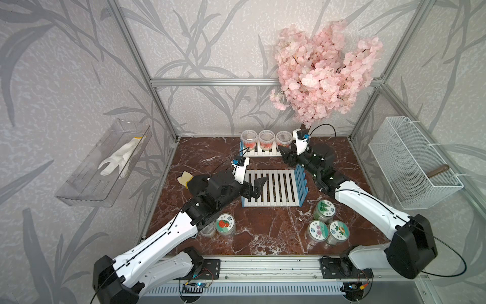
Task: Place the seed container on the shelf
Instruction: Place the seed jar on the shelf.
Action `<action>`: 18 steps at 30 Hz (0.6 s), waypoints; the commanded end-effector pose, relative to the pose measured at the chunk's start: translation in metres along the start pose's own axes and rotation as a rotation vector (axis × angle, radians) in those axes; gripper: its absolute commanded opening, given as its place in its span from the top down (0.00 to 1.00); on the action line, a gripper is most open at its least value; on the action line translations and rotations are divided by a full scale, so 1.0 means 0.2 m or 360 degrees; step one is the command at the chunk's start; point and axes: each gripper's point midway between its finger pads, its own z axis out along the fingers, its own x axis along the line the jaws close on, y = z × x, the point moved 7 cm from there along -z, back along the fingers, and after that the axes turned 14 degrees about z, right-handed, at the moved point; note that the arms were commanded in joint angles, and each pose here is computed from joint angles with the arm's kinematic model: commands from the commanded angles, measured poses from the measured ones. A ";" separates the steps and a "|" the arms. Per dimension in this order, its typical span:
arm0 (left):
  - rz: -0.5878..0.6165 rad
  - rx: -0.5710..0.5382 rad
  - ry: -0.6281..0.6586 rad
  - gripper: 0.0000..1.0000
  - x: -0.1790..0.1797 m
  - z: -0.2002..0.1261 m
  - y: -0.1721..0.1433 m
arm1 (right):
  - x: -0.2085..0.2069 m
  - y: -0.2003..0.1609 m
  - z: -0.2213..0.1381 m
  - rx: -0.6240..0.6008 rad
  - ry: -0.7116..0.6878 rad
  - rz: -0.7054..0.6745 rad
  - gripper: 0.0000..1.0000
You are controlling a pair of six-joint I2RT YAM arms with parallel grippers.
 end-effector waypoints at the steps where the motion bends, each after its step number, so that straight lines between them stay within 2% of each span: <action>1: 0.0045 -0.0159 -0.0041 0.00 -0.01 0.00 0.14 | 0.02 0.08 -0.04 -0.0074 -0.0004 0.0019 0.33; 18: 0.0058 -0.0145 -0.0084 0.00 -0.03 0.02 0.14 | 0.01 0.08 -0.02 -0.0081 -0.0027 -0.0002 0.34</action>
